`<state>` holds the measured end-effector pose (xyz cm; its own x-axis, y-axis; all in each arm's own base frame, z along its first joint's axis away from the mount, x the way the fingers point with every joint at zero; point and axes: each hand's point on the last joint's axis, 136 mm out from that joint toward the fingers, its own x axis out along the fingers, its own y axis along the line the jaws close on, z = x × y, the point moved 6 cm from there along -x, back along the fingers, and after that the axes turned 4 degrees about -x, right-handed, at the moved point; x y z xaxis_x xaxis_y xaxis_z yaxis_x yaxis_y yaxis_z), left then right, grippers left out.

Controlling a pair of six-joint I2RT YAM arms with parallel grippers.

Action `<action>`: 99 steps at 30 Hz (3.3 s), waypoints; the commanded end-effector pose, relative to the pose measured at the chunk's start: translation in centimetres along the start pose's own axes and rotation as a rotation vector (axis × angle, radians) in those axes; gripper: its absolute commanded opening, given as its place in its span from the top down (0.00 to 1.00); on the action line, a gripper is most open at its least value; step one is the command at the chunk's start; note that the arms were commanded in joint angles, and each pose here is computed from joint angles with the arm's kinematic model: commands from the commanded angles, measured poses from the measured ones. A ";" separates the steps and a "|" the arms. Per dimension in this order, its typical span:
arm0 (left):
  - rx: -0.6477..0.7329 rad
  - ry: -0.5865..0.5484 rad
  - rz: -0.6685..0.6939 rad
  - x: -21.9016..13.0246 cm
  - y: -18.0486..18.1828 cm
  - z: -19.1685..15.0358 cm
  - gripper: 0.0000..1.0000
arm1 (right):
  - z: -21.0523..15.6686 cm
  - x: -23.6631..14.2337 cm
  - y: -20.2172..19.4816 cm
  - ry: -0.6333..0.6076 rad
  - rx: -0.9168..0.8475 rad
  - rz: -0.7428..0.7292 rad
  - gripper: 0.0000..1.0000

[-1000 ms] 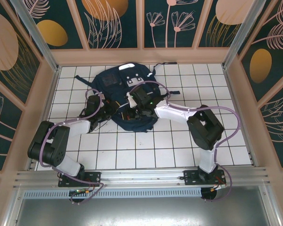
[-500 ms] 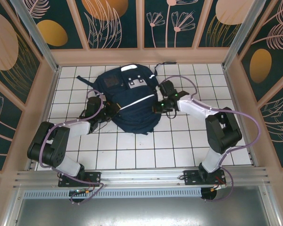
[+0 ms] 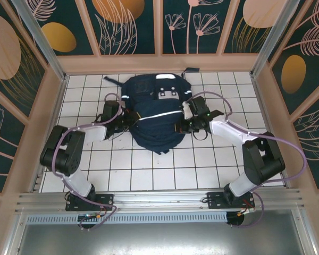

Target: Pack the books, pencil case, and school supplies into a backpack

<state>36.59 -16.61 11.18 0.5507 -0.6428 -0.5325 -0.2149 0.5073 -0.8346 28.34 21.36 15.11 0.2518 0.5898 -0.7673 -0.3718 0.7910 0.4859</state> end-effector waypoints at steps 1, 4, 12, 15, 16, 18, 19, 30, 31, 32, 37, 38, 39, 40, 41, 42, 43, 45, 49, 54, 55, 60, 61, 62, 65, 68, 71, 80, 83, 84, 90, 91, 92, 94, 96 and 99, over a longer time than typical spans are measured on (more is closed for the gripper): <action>0.024 -0.069 -0.131 1.0 -3.5 3.0 0.74 | -2.1 0.3 6.8 0.069 -0.036 0.291 1.00; 0.072 -0.073 -0.136 1.0 -5.5 4.0 0.46 | -1.9 2.2 9.4 0.065 -0.077 0.338 1.00; 0.180 -0.173 -0.043 -5.2 -7.1 5.4 0.26 | 2.0 6.6 11.8 0.012 -0.076 0.422 1.00; 0.186 -0.169 0.006 -6.9 -6.6 4.3 0.22 | 3.4 7.4 12.8 -0.015 -0.111 0.436 1.00; 0.170 -0.153 0.024 -7.1 -5.7 3.5 0.21 | 3.7 7.5 13.2 -0.023 -0.121 0.443 1.00; 0.137 -0.125 0.014 -7.4 -5.0 2.5 0.21 | 4.2 7.6 13.8 -0.037 -0.135 0.462 1.00; 0.116 -0.111 0.010 -7.4 -4.6 2.1 0.21 | 4.4 7.5 14.1 -0.044 -0.141 0.473 1.00; -0.013 -0.071 0.016 -5.4 -1.7 1.2 0.27 | 4.0 4.6 16.0 -0.099 -0.204 0.624 1.00; -0.008 -0.071 0.029 -5.1 -1.4 1.3 0.27 | 4.0 4.6 16.0 -0.098 -0.206 0.630 1.00; -0.007 -0.070 0.050 -4.8 -0.9 1.4 0.28 | 3.9 4.6 16.1 -0.096 -0.209 0.636 1.00; -0.004 -0.039 0.073 -3.3 0.3 1.5 0.55 | 2.8 4.9 16.8 -0.072 -0.254 0.629 1.00; 0.000 -0.046 0.077 -3.2 0.4 1.6 0.61 | 2.6 5.0 17.0 -0.060 -0.263 0.624 1.00; -0.001 -0.055 0.082 -3.2 0.5 1.7 0.68 | 2.1 5.2 17.1 -0.039 -0.271 0.617 1.00; 0.000 -0.063 0.089 -3.1 0.6 1.8 0.74 | 1.7 5.4 17.1 -0.021 -0.278 0.610 1.00; -0.005 -0.073 0.094 -3.0 0.7 2.0 0.80 | 1.4 5.5 17.2 -0.007 -0.284 0.605 1.00; -0.004 -0.081 0.094 -3.1 0.7 2.1 0.84 | 1.1 5.5 17.1 0.003 -0.287 0.600 1.00; -0.006 -0.089 0.096 -3.1 0.6 2.2 0.94 | 0.8 5.7 16.9 0.015 -0.288 0.591 1.00; -0.003 -0.101 0.093 -3.2 0.5 2.4 1.00 | 0.1 6.0 16.3 0.039 -0.286 0.562 1.00; 0.015 -0.113 0.062 -3.7 -0.8 2.7 1.00 | -2.2 7.0 13.5 0.121 -0.268 0.418 1.00; 0.094 -0.084 0.098 -4.2 -2.1 3.1 1.00 | -3.9 6.1 8.6 0.170 -0.279 0.191 1.00; 0.111 -0.082 0.107 -4.3 -2.4 3.2 1.00 | -3.8 5.6 7.7 0.169 -0.273 0.161 1.00; 0.136 -0.089 0.133 -4.4 -2.5 3.5 1.00 | -2.6 3.3 4.9 0.163 -0.240 0.127 1.00; 0.130 -0.092 0.130 -4.4 -2.5 3.6 1.00 | -2.7 3.1 4.5 0.178 -0.239 0.110 1.00; 0.127 -0.093 0.119 -4.3 -2.7 3.7 1.00 | -2.9 3.0 4.1 0.189 -0.241 0.085 1.00; 0.113 -0.078 0.086 -4.1 -3.0 3.6 1.00 | -2.7 2.6 1.8 0.191 -0.238 -0.036 1.00; 0.115 -0.062 0.084 -4.0 -2.9 3.4 1.00 | -1.3 1.9 -1.1 0.150 -0.201 -0.140 1.00; 0.132 -0.050 0.087 -4.2 -3.0 3.2 1.00 | 0.5 1.5 -3.6 0.103 -0.195 -0.255 1.00; 0.168 -0.050 0.043 -4.7 -5.2 3.8 0.68 | 4.5 0.8 -3.4 -0.016 -0.184 -0.197 0.86; 0.203 -0.076 0.043 -5.1 -6.0 4.4 0.21 | 4.7 -0.5 -2.8 -0.078 -0.188 -0.152 0.38; 0.227 -0.098 0.066 -5.3 -6.1 4.7 0.04 | 4.8 -1.0 -3.1 -0.104 -0.186 -0.167 0.29; 0.391 -0.362 0.287 -9.3 -6.5 7.2 0.01 | 5.2 -6.3 -9.0 -0.339 -0.064 -0.415 0.12; 0.419 -0.421 0.334 -10.2 -6.3 7.5 0.02 | 5.0 -7.2 -10.3 -0.388 -0.039 -0.471 0.04; 0.449 -0.505 0.397 -11.4 -5.8 8.0 0.01 | 4.6 -8.5 -11.9 -0.450 -0.006 -0.547 0.01; 0.473 -0.669 0.532 -13.6 -3.8 8.4 0.01 | 3.4 -10.3 -14.7 -0.559 0.061 -0.658 0.01; 0.507 -0.839 0.681 -16.0 -1.8 8.6 0.01 | 2.1 -11.6 -16.7 -0.677 0.081 -0.727 0.01; 0.540 -1.035 0.835 -18.0 1.2 8.2 0.01 | 0.3 -12.0 -17.6 -0.856 -0.002 -0.806 0.01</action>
<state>34.68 -3.81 21.97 0.8820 0.1871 -0.4325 -0.3282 0.9025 -0.2789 31.86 1.84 13.96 0.8160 -0.0449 -0.5762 0.0777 0.9965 0.0324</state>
